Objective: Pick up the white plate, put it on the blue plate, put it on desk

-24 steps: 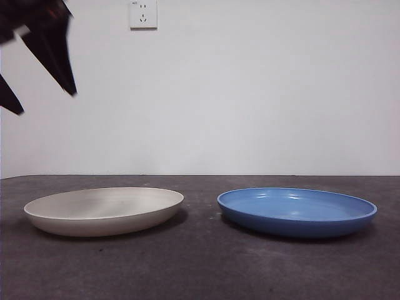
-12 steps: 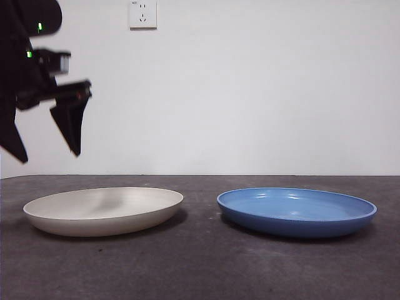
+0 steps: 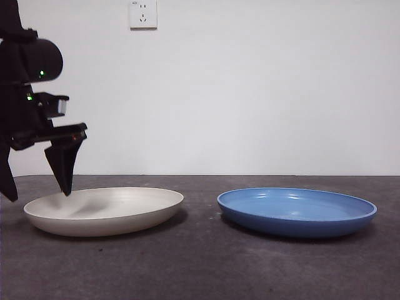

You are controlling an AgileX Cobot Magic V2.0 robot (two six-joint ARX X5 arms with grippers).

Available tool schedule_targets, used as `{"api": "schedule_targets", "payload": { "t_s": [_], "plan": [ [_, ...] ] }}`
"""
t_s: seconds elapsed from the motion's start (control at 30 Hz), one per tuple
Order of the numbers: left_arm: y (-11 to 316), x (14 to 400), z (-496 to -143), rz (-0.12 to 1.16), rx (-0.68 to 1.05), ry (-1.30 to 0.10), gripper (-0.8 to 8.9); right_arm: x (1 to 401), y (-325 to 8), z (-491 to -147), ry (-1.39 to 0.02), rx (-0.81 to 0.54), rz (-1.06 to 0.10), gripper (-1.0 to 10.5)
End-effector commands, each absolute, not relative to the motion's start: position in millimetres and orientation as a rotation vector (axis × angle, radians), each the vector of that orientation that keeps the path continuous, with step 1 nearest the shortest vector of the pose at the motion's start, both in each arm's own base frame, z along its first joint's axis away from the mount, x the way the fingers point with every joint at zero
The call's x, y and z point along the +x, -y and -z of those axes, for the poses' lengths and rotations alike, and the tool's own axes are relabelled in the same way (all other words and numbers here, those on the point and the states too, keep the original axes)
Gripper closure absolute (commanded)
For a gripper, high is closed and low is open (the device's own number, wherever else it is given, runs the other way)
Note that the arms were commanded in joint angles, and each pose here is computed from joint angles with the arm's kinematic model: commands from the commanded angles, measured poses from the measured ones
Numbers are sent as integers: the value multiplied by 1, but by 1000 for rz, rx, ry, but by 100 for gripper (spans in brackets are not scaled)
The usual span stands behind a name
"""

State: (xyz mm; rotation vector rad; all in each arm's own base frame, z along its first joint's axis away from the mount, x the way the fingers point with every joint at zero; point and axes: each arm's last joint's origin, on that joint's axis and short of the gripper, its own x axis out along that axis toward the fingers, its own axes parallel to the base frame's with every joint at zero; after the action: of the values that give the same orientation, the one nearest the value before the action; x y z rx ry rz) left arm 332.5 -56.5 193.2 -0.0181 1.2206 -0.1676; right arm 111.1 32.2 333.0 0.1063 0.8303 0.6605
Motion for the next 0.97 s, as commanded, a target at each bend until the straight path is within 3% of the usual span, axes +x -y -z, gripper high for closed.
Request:
{"api": "schedule_targets", "payload": {
  "t_s": [0.03, 0.27, 0.6, 0.97],
  "plan": [
    [59, 341, -190, 200, -24, -1213, 360, 112, -33, -339, -806, 97, -669, 487],
    [60, 343, -177, 208, -34, -1256, 455, 112, -33, -339, -802, 96, -669, 487],
    [61, 345, -178, 212, -40, -1240, 809, 113, -33, -339, -796, 91, -663, 488],
    [61, 343, -203, 210, -71, -1159, 807, 113, -33, -339, -796, 91, -662, 488]
  ]
}}
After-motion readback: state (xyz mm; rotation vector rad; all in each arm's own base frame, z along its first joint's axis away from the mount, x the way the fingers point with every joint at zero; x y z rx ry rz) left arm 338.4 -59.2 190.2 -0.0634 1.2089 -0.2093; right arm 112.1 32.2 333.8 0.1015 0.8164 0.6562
